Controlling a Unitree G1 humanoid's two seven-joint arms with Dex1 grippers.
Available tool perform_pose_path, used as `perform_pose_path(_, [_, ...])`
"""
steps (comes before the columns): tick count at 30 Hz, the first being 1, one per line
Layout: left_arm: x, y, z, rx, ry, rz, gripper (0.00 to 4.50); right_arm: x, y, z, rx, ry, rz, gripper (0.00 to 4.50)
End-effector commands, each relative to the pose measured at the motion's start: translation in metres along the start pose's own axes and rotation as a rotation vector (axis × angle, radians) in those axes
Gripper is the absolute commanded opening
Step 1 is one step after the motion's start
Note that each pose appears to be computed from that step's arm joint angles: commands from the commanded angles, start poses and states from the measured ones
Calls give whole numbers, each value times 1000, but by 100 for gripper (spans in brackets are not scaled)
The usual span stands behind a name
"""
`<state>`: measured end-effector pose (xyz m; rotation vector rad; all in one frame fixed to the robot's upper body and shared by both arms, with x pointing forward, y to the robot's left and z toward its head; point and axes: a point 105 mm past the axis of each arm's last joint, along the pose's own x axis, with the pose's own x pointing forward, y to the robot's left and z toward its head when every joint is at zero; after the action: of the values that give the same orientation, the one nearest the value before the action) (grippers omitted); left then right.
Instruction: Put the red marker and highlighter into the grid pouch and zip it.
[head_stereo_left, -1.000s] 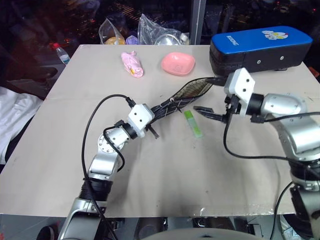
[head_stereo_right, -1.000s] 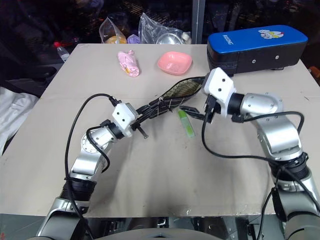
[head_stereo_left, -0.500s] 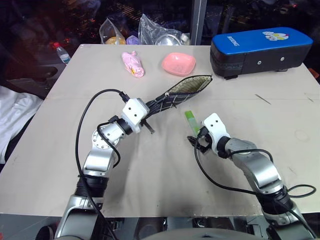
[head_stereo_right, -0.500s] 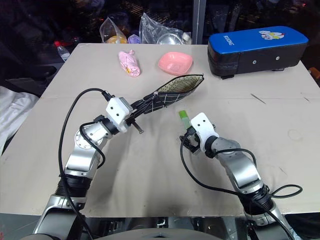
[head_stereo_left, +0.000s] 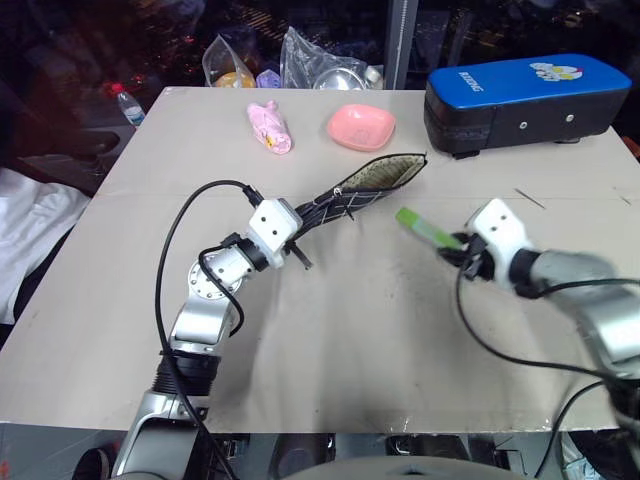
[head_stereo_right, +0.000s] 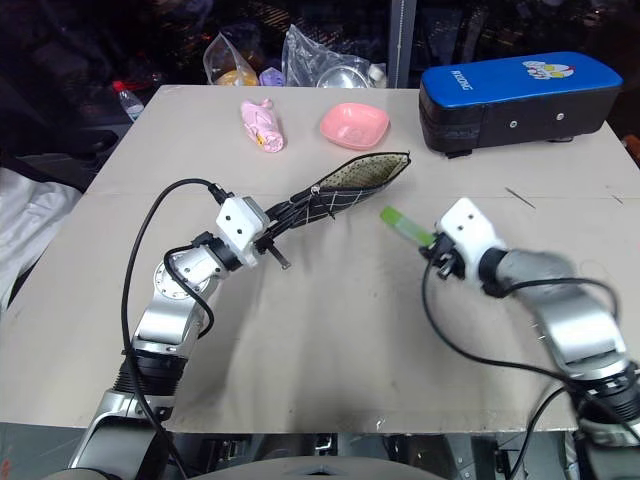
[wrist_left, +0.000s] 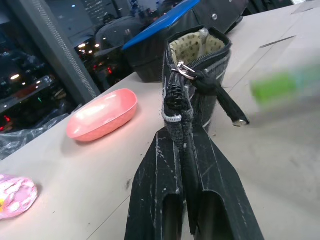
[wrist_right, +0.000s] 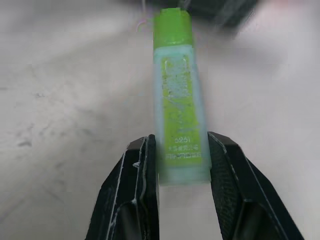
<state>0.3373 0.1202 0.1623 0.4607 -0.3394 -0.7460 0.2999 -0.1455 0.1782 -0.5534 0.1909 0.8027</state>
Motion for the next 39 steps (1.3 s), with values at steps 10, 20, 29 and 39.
perform_pose_path(10, [11,-23,22,114,-90,-148,0,-1,-43,43,-612,-35,25,79])
perform_pose_path(20, [15,-44,30,196,-133,-245,0,31,-31,29,-936,-9,208,79])
perform_pose_path(29, [18,-42,24,143,-109,-194,0,37,-43,60,-912,-120,106,343])
perform_pose_path(39, [20,-38,16,78,-71,-133,0,-17,-25,92,-173,-345,191,446])
